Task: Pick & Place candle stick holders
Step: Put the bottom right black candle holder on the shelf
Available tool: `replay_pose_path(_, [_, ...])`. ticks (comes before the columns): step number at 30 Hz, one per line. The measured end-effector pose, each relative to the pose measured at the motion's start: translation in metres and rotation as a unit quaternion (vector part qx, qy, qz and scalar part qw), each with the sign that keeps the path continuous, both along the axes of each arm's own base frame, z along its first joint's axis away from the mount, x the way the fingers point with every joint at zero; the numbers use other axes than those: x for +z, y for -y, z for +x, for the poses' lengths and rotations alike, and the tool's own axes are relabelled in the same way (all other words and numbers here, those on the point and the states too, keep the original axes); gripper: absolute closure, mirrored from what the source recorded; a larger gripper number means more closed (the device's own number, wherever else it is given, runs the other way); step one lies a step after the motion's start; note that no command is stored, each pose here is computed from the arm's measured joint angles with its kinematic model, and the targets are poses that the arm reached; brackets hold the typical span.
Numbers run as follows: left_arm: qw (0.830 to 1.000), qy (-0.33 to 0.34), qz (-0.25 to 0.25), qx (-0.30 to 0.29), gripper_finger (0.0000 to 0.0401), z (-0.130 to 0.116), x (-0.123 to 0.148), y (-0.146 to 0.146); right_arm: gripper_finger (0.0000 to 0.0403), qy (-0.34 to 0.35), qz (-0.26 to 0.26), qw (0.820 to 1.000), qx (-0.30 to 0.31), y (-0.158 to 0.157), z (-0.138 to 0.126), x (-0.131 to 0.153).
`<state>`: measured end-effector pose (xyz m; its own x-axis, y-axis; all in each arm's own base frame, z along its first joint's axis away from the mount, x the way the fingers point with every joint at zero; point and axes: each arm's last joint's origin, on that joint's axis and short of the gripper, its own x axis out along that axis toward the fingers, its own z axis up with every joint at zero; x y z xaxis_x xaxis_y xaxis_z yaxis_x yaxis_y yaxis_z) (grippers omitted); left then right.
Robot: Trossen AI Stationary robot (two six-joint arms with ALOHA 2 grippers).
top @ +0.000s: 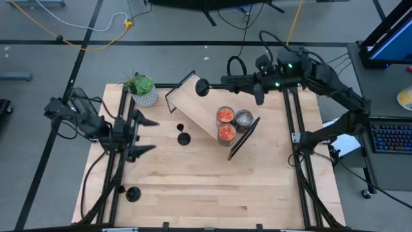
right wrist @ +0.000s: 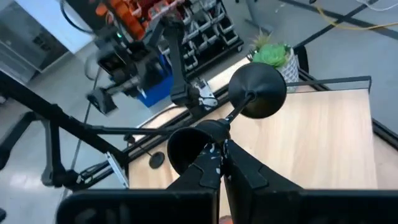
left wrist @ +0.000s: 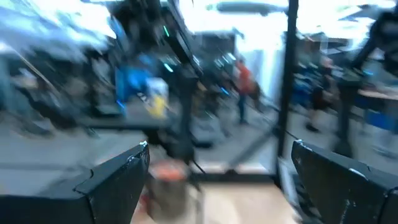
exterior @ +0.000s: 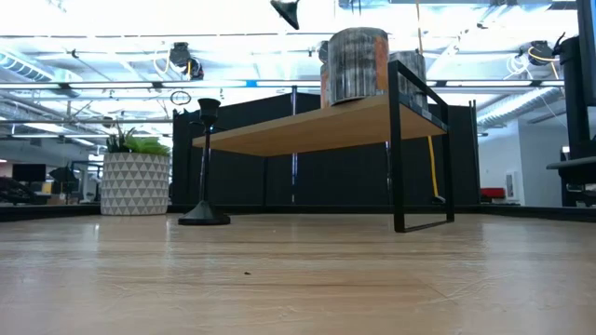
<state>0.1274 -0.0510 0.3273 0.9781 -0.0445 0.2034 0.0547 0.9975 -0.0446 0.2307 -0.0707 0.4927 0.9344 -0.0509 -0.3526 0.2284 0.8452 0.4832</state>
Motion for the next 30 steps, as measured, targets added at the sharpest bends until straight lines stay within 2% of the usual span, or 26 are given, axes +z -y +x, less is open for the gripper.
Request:
replay_pose_path(5, [0.995, 0.052, 0.059, 0.07, 0.0004, 0.003, 0.01, -0.001, 0.0402, -0.012, 0.006, 1.0, 0.023, 0.025, 0.013, -0.009])
replay_pose_path(8, [0.991, 0.064, 0.07, 0.098, 0.0004, 0.006, 0.013, -0.001, 0.0402, -0.017, 0.015, 0.999, 0.036, 0.04, 0.021, -0.016])
replay_pose_path(10, [0.989, 0.067, 0.057, 0.121, 0.0004, 0.01, 0.014, -0.002, 0.0402, -0.022, 0.021, 0.999, 0.039, 0.05, 0.025, -0.02])
replay_pose_path(15, [0.98, 0.062, -0.017, 0.188, 0.0004, 0.024, 0.011, -0.009, 0.0403, -0.029, 0.027, 0.998, 0.044, 0.07, 0.034, -0.029])
replay_pose_path(19, [0.975, 0.057, -0.063, 0.204, 0.0004, 0.037, 0.016, -0.017, 0.0403, -0.039, 0.03, 0.998, 0.046, 0.078, 0.037, -0.035])
replay_pose_path(21, [0.975, 0.04, -0.067, 0.21, 0.0004, 0.046, 0.026, -0.02, 0.0403, -0.044, 0.029, 0.997, 0.049, 0.08, 0.04, -0.038])
replay_pose_path(30, [0.971, -0.108, -0.022, 0.21, 0.0004, 0.098, 0.075, -0.047, 0.0403, -0.07, 0.032, 0.995, 0.056, 0.08, 0.042, -0.046])
